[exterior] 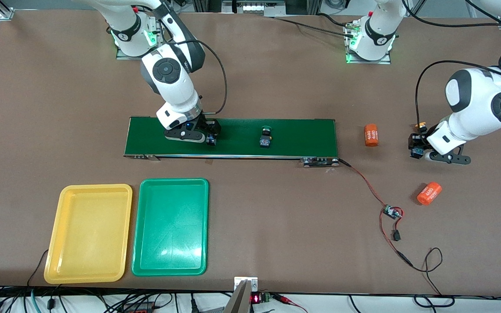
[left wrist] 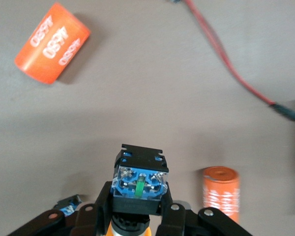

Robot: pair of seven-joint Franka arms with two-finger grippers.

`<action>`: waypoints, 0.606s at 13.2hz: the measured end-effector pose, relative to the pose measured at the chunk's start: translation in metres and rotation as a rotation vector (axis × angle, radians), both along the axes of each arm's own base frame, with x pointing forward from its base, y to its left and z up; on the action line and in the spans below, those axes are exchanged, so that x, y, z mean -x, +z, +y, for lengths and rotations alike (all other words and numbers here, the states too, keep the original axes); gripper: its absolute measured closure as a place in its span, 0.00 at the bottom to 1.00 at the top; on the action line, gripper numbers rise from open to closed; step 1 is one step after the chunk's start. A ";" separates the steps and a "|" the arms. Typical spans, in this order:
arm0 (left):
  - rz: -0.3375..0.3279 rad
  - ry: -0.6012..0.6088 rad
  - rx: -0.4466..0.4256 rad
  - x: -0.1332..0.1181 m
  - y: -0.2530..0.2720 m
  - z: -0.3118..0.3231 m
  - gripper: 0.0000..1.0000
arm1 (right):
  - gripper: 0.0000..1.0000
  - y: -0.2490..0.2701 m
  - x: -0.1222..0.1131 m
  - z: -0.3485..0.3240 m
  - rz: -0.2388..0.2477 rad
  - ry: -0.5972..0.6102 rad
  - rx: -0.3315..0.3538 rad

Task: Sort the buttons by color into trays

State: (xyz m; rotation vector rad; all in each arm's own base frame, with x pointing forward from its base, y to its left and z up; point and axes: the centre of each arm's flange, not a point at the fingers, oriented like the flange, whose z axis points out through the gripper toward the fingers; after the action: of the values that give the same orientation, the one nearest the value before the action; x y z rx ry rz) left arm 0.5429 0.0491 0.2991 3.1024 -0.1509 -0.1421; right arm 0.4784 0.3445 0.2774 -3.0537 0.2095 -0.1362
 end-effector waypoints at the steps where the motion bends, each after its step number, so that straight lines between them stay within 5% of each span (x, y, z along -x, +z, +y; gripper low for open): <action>1: 0.009 0.002 -0.005 -0.003 0.004 -0.023 0.59 | 0.00 -0.003 -0.001 0.002 0.001 0.003 0.001; 5: 0.021 0.034 -0.028 0.003 0.005 -0.135 0.59 | 0.01 -0.024 -0.001 0.015 0.016 0.034 0.021; 8: 0.025 0.075 -0.042 0.017 0.001 -0.208 0.59 | 0.31 -0.047 0.005 0.023 0.016 0.085 0.052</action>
State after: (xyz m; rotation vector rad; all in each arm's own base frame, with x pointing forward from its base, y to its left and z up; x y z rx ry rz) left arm 0.5262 -0.1594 0.2998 3.1408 -0.0306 -0.1845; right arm 0.4731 0.3672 0.2305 -3.1103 0.0779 -0.1134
